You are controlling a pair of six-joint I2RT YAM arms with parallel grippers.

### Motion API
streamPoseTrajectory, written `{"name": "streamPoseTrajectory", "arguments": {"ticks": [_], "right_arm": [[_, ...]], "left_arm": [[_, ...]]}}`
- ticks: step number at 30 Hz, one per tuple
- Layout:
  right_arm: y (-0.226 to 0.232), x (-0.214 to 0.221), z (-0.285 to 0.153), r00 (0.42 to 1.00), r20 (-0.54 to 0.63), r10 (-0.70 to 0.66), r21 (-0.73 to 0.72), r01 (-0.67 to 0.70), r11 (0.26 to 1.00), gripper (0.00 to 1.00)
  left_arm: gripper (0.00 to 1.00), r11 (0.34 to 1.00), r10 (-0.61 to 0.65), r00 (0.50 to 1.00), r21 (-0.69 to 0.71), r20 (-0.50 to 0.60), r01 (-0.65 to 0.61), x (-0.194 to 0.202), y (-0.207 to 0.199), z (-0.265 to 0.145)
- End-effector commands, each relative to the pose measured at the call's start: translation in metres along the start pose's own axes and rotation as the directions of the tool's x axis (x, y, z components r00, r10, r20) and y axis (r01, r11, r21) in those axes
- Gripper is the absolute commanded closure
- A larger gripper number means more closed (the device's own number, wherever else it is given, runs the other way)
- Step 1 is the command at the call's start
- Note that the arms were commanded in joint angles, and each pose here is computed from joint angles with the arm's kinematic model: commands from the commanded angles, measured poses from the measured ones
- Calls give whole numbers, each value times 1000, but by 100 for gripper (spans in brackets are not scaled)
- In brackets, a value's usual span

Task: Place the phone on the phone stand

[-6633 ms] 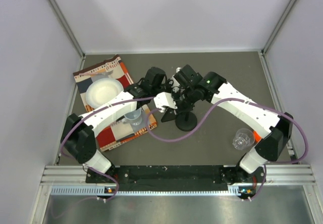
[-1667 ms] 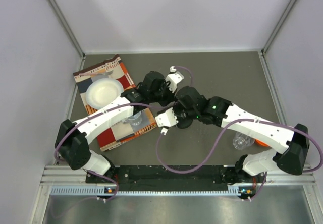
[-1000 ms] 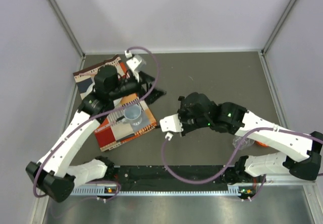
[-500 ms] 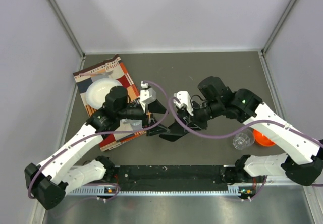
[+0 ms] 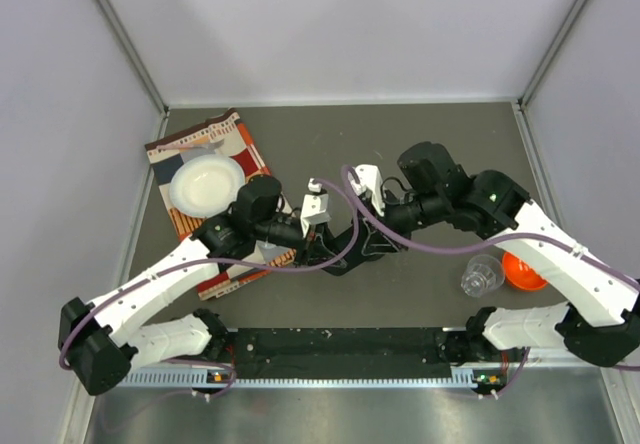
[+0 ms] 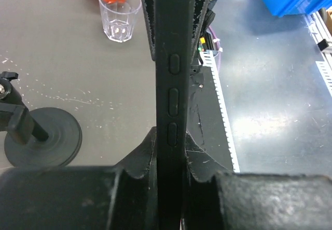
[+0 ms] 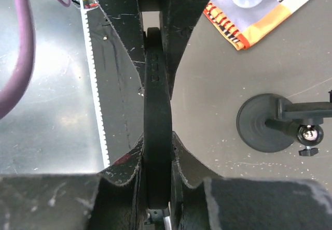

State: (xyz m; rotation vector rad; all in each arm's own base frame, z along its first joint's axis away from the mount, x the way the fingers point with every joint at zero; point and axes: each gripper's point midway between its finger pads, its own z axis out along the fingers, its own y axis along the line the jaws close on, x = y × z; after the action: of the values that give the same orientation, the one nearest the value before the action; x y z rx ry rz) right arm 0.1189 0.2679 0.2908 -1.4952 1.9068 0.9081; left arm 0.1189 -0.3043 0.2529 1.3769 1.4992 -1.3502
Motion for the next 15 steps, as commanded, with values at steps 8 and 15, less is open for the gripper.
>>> {"name": "streamPoseTrajectory", "arguments": {"ticks": [8, 15], "right_arm": [[-22, -69, -50, 803, 555, 215, 93, -317, 944, 1], [-1, -70, -52, 710, 661, 242, -123, -216, 969, 5]], "left_arm": [[100, 995, 102, 979, -14, 174, -101, -43, -13, -11], [100, 991, 90, 960, 70, 264, -112, -55, -33, -15]]}}
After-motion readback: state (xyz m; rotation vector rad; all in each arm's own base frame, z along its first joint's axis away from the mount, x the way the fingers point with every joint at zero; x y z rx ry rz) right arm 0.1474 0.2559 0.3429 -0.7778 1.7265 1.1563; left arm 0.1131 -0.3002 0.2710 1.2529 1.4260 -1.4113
